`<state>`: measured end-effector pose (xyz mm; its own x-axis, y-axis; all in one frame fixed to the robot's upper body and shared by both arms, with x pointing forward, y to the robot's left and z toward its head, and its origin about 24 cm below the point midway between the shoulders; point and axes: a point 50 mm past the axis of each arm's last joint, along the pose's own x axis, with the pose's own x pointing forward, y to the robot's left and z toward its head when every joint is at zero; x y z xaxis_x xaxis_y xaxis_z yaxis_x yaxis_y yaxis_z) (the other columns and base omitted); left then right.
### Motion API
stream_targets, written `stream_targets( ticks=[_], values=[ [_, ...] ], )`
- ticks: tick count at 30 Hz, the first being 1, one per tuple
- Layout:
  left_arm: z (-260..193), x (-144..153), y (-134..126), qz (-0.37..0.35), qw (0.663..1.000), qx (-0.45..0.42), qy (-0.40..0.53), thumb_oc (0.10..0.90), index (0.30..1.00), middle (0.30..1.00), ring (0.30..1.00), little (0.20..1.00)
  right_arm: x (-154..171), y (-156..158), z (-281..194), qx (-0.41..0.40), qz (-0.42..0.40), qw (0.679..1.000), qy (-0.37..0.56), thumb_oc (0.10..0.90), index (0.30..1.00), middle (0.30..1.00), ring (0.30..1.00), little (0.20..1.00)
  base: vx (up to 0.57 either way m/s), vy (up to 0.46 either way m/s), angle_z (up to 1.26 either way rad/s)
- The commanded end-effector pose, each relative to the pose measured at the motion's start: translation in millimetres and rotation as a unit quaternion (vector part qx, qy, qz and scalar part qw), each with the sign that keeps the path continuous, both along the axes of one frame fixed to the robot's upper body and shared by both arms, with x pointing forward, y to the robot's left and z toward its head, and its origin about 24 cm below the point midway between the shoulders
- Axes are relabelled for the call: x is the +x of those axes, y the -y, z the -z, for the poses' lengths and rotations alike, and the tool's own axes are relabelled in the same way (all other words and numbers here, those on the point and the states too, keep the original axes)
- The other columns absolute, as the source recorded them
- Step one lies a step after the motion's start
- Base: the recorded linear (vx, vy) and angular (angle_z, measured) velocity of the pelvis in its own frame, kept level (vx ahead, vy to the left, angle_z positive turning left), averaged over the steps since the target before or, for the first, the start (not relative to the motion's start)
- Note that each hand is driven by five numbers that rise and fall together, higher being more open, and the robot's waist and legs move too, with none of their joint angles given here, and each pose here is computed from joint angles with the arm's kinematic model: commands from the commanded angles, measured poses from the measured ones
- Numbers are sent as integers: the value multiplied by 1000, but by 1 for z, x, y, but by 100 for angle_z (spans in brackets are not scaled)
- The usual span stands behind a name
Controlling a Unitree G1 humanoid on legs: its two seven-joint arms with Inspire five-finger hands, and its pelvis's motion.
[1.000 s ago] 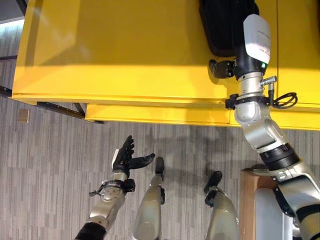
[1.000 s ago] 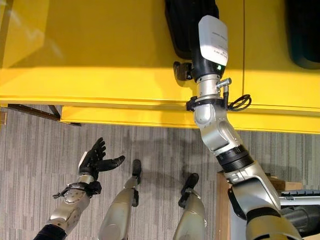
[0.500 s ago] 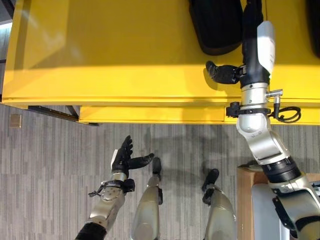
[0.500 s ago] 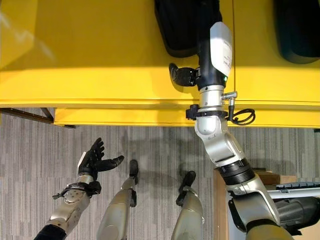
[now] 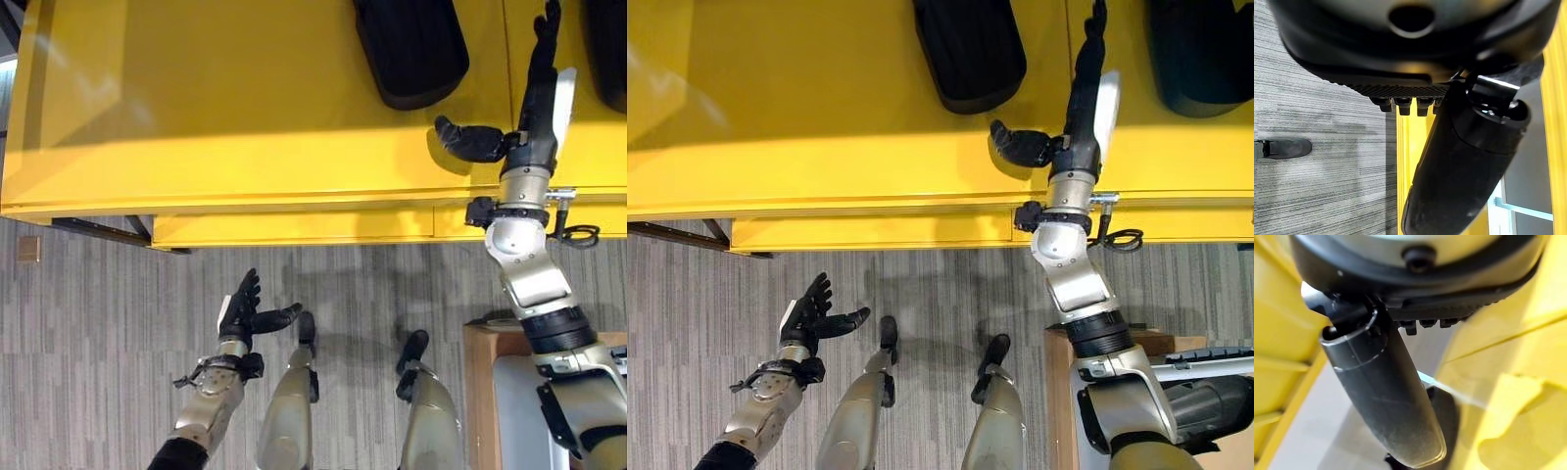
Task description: Move parts from the plastic box to the shelf.
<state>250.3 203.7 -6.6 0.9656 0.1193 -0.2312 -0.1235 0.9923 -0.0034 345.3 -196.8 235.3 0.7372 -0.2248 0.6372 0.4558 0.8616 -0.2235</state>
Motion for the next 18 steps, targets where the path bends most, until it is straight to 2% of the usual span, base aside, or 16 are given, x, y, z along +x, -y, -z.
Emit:
stream_targets(
  ticks=[1,10,18],
  values=[
    [-17,-4,-8,15,999,13,49,900,1000,1000,1000,1000,-15,-7,-74,-3,-44,988,151,900,1000,1000,1000,1000,0,0,0],
    [-15,-5,-9,20,999,6,43,900,1000,1000,1000,1000,3,-7,-75,4,-75,992,101,900,1000,1000,1000,1000,0,0,0],
    [-15,-5,-9,34,999,5,42,900,1000,1000,1000,1000,19,4,-85,-27,-59,996,54,900,1000,1000,1000,1000,0,0,0]
  ],
)
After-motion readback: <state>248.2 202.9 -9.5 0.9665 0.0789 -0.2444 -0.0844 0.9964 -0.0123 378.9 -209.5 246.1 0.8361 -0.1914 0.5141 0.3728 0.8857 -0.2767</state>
